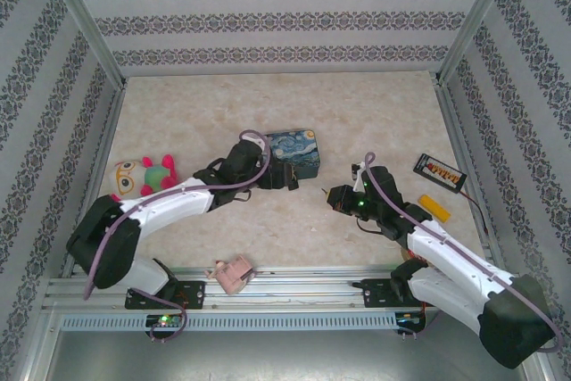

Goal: Unlock the padlock with the key

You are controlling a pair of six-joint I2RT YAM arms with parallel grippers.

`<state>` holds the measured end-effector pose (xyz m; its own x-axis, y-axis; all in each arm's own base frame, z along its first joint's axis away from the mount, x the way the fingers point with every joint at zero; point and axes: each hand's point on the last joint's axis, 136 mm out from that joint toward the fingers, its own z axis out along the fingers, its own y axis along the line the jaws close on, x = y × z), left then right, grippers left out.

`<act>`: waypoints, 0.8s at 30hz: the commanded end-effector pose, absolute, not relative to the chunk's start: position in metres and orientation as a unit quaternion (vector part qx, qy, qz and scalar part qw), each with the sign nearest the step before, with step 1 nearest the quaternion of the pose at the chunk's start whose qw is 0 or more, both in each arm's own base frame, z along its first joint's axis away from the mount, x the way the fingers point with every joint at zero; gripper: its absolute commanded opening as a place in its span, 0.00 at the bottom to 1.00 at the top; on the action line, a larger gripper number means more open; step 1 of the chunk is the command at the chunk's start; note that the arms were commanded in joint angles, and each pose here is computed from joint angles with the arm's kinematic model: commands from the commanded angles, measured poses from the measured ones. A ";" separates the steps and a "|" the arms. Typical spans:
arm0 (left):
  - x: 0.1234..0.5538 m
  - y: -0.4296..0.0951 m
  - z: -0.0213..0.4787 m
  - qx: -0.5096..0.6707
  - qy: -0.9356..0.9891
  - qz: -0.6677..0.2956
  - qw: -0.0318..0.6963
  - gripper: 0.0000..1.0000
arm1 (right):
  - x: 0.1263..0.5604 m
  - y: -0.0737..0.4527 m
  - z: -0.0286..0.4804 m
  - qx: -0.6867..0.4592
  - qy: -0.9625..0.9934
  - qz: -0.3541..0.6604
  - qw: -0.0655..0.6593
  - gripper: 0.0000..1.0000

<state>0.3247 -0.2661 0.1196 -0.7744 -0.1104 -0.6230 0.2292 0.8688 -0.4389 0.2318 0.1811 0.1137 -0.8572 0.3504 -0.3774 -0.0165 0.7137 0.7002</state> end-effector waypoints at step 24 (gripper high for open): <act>0.333 -0.288 0.087 -0.002 0.919 -0.136 0.371 0.83 | 0.258 0.152 0.081 0.151 0.906 0.313 0.241 0.00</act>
<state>0.3380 -0.2808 0.0752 -0.7431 -0.1457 -0.6531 0.0649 0.9557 -0.2870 0.2499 0.1561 0.0781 -0.8537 0.4180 -0.3105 0.1310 0.7495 0.6489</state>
